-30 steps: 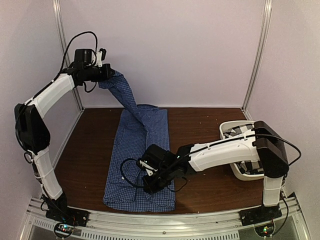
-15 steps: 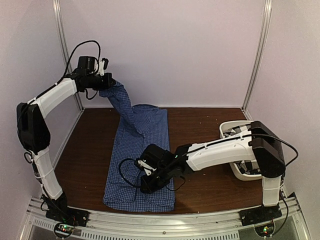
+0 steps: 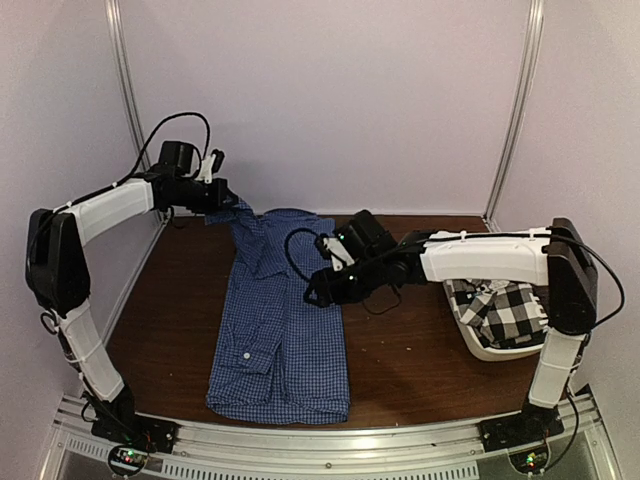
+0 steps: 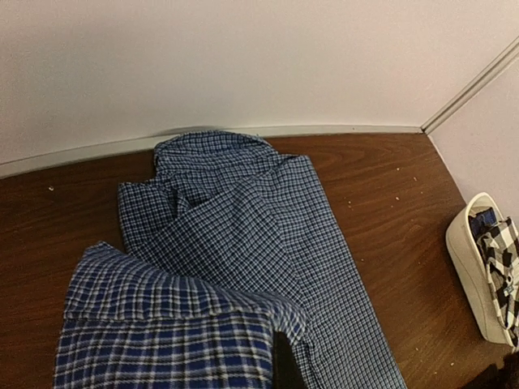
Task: Fold and stack the long sleeve shirts
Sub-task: Fold the 1/3-folded shirt at the center of the board, then fold the sleeve at the center of the board, then adjust the rectangle-folded shirt at the center of the board.
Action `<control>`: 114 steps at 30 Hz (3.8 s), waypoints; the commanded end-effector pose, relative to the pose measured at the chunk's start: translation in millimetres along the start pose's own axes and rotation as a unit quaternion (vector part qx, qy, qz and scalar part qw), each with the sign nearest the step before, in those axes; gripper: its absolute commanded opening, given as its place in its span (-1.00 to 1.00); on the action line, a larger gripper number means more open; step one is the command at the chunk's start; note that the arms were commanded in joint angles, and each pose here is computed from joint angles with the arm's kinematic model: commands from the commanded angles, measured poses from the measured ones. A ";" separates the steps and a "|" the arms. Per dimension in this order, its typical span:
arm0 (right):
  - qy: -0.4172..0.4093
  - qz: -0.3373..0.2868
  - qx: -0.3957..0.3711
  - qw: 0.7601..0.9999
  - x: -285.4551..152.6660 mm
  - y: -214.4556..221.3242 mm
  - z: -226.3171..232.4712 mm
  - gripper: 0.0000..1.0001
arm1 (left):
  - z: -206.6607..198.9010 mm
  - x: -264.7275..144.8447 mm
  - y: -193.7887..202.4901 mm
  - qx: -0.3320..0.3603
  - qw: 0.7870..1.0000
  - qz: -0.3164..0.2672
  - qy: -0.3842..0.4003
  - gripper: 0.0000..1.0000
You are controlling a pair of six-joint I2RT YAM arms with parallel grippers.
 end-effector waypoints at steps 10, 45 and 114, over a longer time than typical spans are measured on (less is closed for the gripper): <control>0.056 -0.136 0.055 0.988 -42.6 -96.0 -100.1 0.22 | -90.6 0.2 54.3 0.094 0.984 0.069 0.135 -1.00; 0.096 -0.087 0.054 0.990 -28.7 -42.7 -128.7 0.25 | -173.0 -5.7 202.0 0.187 0.932 0.284 0.122 0.27; 0.075 0.108 -0.022 0.991 20.7 82.5 -34.4 -1.00 | -86.8 7.2 201.0 -0.036 0.972 0.227 0.058 0.05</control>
Point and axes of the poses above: each gripper's point midway between its finger pads, its own x axis out along the fingers, its own z axis along the line the jaws close on, y = z × x, the point moved 8 cm from there along -x, back along the fingers, and after that the axes turned 1 degree about -x, right-handed, at the moved point
